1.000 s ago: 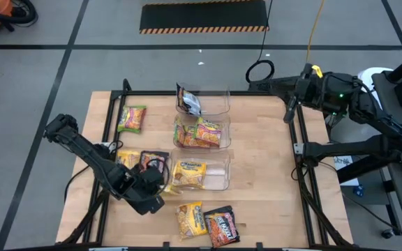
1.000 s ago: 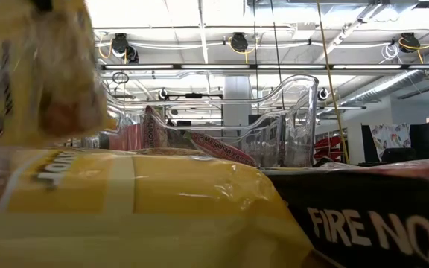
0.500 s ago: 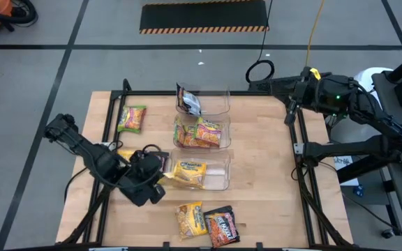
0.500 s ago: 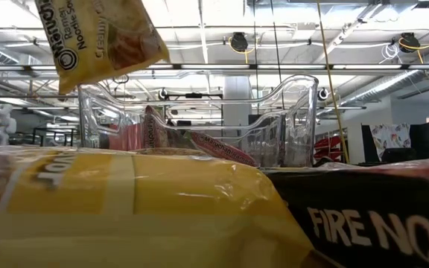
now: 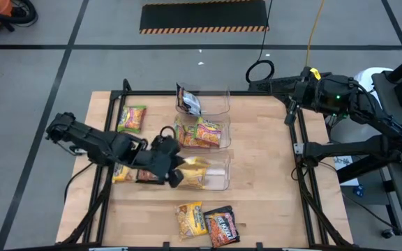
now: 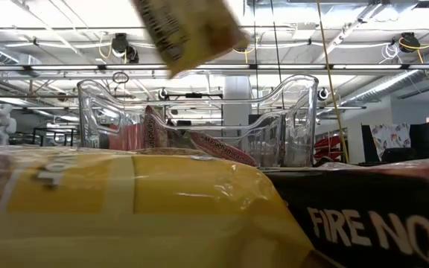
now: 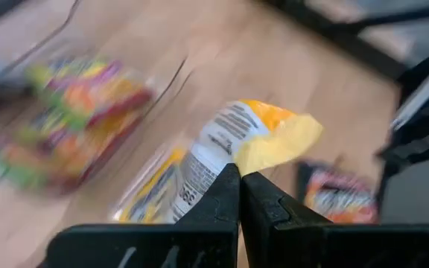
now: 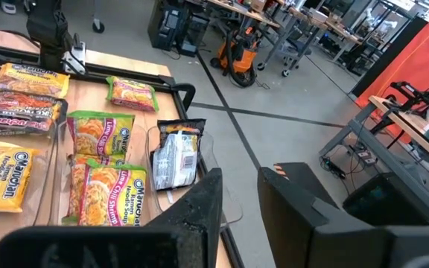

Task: Sort Maruchan noodles
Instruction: Put the yellow noodle pack into the bottom transparent bin

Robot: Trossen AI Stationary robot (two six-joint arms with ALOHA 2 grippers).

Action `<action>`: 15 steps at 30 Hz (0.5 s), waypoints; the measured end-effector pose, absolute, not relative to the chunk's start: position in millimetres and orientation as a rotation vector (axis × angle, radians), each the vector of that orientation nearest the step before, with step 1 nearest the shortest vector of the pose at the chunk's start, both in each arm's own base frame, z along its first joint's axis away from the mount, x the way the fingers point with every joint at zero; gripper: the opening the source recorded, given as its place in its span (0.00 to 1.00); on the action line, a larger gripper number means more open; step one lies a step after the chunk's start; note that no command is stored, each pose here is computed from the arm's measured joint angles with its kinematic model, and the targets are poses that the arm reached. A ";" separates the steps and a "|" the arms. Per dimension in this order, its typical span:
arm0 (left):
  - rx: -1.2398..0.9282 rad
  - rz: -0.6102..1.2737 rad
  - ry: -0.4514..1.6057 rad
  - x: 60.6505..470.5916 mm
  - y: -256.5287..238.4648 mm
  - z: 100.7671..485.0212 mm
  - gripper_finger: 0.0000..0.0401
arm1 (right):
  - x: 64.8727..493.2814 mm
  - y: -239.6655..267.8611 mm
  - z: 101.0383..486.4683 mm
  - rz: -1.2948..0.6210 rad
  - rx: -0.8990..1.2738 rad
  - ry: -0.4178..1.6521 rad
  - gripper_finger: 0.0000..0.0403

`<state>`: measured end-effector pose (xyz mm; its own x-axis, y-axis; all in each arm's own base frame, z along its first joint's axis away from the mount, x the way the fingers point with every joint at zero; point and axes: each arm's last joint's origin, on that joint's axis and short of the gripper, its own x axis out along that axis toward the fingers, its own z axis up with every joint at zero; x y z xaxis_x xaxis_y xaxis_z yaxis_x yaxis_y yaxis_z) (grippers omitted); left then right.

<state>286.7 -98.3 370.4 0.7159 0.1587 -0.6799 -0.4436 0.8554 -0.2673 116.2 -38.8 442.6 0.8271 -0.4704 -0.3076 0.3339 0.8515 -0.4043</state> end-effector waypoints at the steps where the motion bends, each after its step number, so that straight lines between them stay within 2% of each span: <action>1: -0.428 0.326 0.668 291.3 -96.9 372.4 0.00 | 116.2 -38.8 442.6 -0.437 -0.345 0.412 0.20; 6: -0.381 0.259 0.606 309.1 -93.0 372.8 0.00 | 116.2 -38.8 442.6 -0.437 -0.345 0.412 0.20; 15: -0.377 0.208 0.693 340.5 -89.9 343.8 0.00 | 116.3 -38.8 442.6 -0.436 -0.345 0.412 0.20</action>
